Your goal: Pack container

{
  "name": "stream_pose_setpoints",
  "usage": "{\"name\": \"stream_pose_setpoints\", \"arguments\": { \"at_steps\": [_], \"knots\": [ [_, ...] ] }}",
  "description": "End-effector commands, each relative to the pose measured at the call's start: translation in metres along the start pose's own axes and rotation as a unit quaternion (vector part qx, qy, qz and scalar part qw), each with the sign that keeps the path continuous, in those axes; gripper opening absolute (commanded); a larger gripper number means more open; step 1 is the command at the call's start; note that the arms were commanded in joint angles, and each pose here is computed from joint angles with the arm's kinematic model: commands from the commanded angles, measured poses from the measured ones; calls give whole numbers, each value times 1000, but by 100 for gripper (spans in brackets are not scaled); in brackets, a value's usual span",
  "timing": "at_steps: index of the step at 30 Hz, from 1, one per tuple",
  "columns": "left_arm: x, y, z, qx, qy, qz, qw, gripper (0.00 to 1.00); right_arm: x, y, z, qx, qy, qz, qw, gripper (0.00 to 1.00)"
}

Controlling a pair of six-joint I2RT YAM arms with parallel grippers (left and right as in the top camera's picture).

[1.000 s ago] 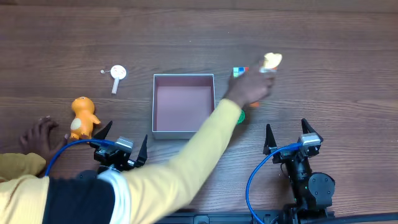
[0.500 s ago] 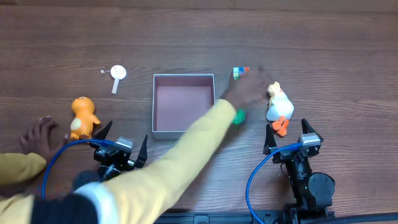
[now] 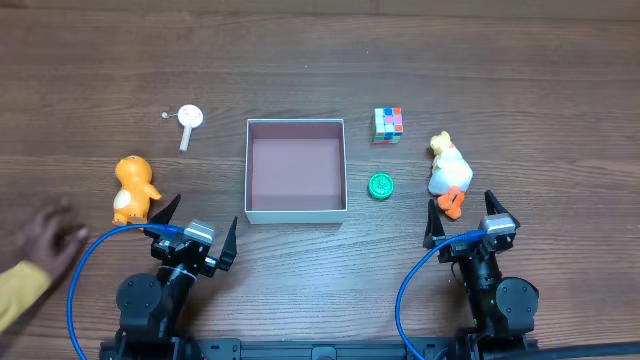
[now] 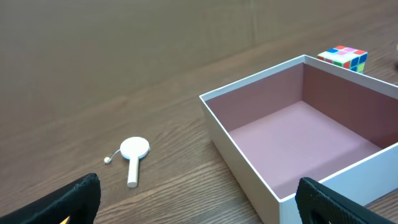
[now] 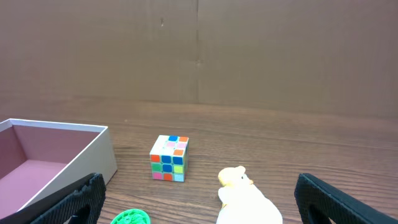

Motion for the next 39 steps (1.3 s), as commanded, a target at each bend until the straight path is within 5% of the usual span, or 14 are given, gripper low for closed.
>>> {"name": "stream_pose_setpoints", "arguments": {
  "at_steps": [1,30,36,39],
  "knots": [
    [0,1,0,7,-1,-7,1000,100,-2,0,0,3,-2,2,1000,100],
    [0,1,0,7,-1,-7,1000,100,1,-7,0,-45,-14,3,999,100],
    [0,1,0,7,-2,-7,1000,100,39,-2,7,-26,-72,77,994,100],
    [0,1,0,7,-2,-7,1000,100,68,-7,6,-68,-46,73,994,100]
  ]
}}
Point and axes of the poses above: each gripper's point midway between its finger pads, its own z axis back along the fingers, its own y axis along the line the jaws close on, x = y × z, the point moved 10 cm from there along z, back along the fingers, and after that the axes turned 2 degrees about -z, right-handed, at the moved point
